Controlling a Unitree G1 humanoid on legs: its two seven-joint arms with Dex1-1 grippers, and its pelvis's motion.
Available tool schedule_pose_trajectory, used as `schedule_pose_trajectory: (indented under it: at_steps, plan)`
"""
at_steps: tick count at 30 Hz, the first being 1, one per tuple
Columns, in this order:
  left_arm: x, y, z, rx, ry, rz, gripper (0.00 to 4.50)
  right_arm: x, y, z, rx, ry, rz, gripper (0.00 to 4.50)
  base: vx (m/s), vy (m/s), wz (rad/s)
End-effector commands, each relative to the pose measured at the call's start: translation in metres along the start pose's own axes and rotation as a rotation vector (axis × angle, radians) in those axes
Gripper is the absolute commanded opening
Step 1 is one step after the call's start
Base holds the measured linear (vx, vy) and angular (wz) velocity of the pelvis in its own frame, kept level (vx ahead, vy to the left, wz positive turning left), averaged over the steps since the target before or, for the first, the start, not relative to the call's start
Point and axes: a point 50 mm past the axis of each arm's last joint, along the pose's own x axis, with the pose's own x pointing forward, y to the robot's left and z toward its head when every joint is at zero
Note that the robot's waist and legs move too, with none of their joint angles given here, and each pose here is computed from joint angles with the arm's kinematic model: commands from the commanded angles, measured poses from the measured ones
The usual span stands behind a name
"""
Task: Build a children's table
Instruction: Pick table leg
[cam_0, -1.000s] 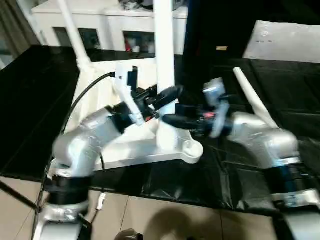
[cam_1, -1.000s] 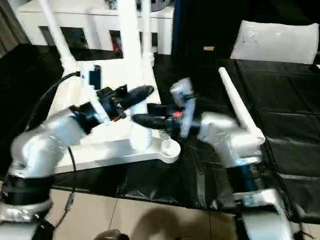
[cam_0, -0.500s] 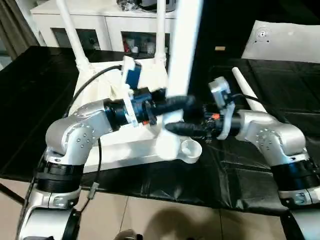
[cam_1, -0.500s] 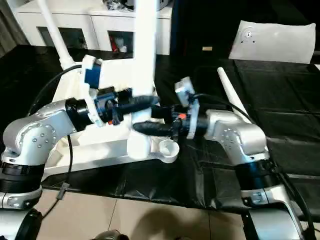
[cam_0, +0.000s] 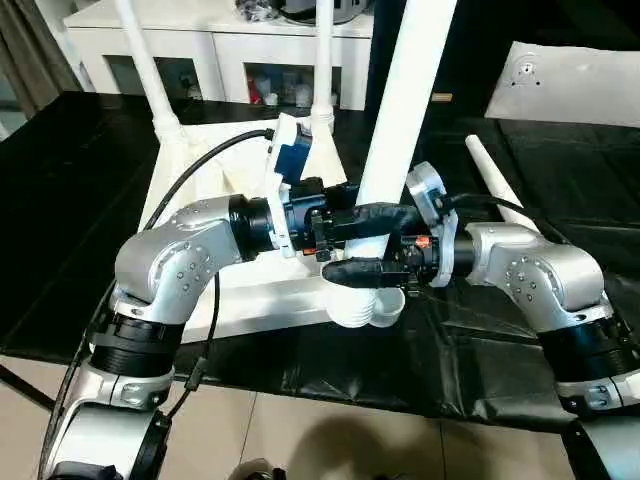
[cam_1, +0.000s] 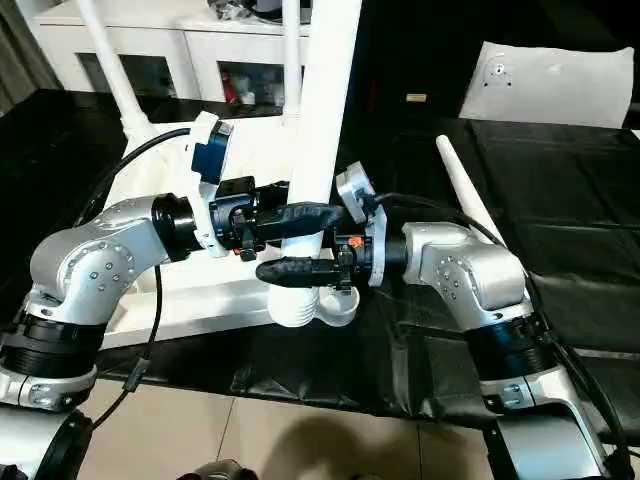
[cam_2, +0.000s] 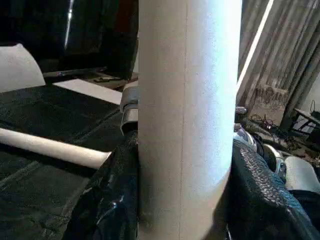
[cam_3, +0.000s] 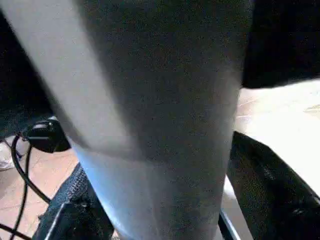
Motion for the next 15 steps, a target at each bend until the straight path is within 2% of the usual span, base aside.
schedule_pose_trajectory:
  at_steps: [1, 2, 6, 8, 15]
  plan:
    - [0.0022, -0.0011, 0.0073, 0.042, 0.001, -0.023, 1.89, -0.0007, 0.0006, -0.0015, -0.014, 0.035, -0.013, 2.82, 0.0, 0.0, 0.0]
    - [0.0021, -0.0009, 0.0072, 0.043, 0.002, -0.023, 1.89, -0.0008, 0.0006, -0.0017, -0.015, 0.037, -0.013, 2.61, 0.0, 0.0, 0.0]
    - [0.0019, -0.0001, 0.007, 0.046, 0.005, -0.022, 1.89, -0.0009, 0.0003, -0.0024, -0.018, 0.043, -0.014, 2.38, 0.0, 0.0, 0.0]
    - [0.0016, 0.0005, 0.0068, 0.048, 0.008, -0.019, 1.89, -0.0006, 0.0004, -0.0039, -0.027, 0.055, -0.016, 2.09, 0.0, 0.0, 0.0]
    - [0.0011, 0.001, 0.0064, 0.051, 0.014, -0.016, 1.89, -0.0011, 0.0016, -0.0051, -0.035, 0.067, -0.011, 1.96, 0.0, 0.0, 0.0]
